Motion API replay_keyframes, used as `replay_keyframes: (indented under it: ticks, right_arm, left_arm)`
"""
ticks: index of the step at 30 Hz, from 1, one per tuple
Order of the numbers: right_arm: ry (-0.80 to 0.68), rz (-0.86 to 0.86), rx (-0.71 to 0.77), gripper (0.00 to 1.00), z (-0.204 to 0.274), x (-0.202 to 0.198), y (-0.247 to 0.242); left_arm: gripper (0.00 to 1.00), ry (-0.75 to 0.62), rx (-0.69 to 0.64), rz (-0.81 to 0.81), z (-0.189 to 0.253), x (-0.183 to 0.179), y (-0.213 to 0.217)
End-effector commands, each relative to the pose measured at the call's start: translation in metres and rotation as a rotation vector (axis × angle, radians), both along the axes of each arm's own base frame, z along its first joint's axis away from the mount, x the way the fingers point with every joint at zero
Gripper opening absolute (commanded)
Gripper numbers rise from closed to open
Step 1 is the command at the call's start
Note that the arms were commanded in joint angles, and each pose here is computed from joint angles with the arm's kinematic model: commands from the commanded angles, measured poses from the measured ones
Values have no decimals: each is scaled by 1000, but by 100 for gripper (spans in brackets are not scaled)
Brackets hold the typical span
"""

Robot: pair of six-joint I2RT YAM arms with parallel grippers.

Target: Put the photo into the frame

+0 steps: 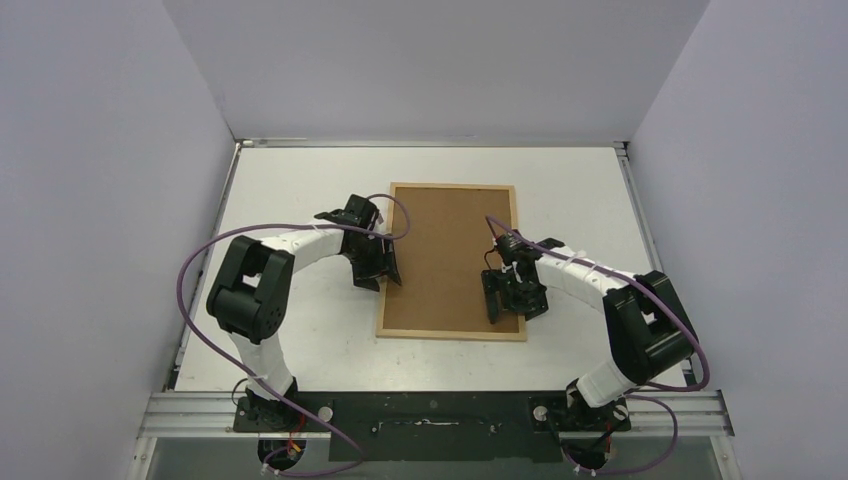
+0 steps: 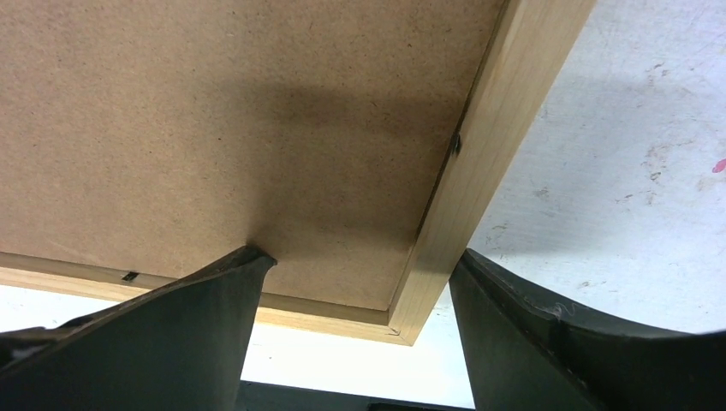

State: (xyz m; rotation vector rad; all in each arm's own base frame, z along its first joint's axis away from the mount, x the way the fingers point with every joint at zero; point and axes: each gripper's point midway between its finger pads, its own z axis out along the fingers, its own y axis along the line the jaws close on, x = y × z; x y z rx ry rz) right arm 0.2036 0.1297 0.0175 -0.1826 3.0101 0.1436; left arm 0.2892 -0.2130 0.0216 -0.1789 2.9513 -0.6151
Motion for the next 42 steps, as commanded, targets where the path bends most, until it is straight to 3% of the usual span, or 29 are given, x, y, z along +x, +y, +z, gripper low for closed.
replay_keyframes:
  ticks: [1, 10, 19, 23, 27, 33, 39, 42]
  right_arm:
    - [-134, -10, 83, 80, 12, 31, 27]
    - [-229, -67, 125, 83, 45, 48, 18]
    - [-417, -230, 188, 84, 99, 106, -5]
    - [-443, -217, 263, 79, 107, 142, 17]
    - [-440, -157, 355, 62, 110, 169, 71]
    - [-399, -96, 426, 48, 93, 180, 140]
    - [-304, -66, 422, 40, 55, 172, 176]
    - [-273, -39, 383, 40, 44, 161, 181]
  left_arm:
    - [55, 87, 95, 11, -33, -15, 8]
    - [58, 26, 65, 5, -20, -2, 3]
    - [73, -188, -37, 68, 41, 47, 24]
    - [73, -227, -125, 151, 54, 74, 42]
    - [65, -223, -225, 165, 55, 92, 39]
    - [48, -174, -311, 94, 33, 107, 20]
    - [32, -121, -330, 83, 19, 112, 13]
    - [16, -76, -353, 43, 12, 96, 4]
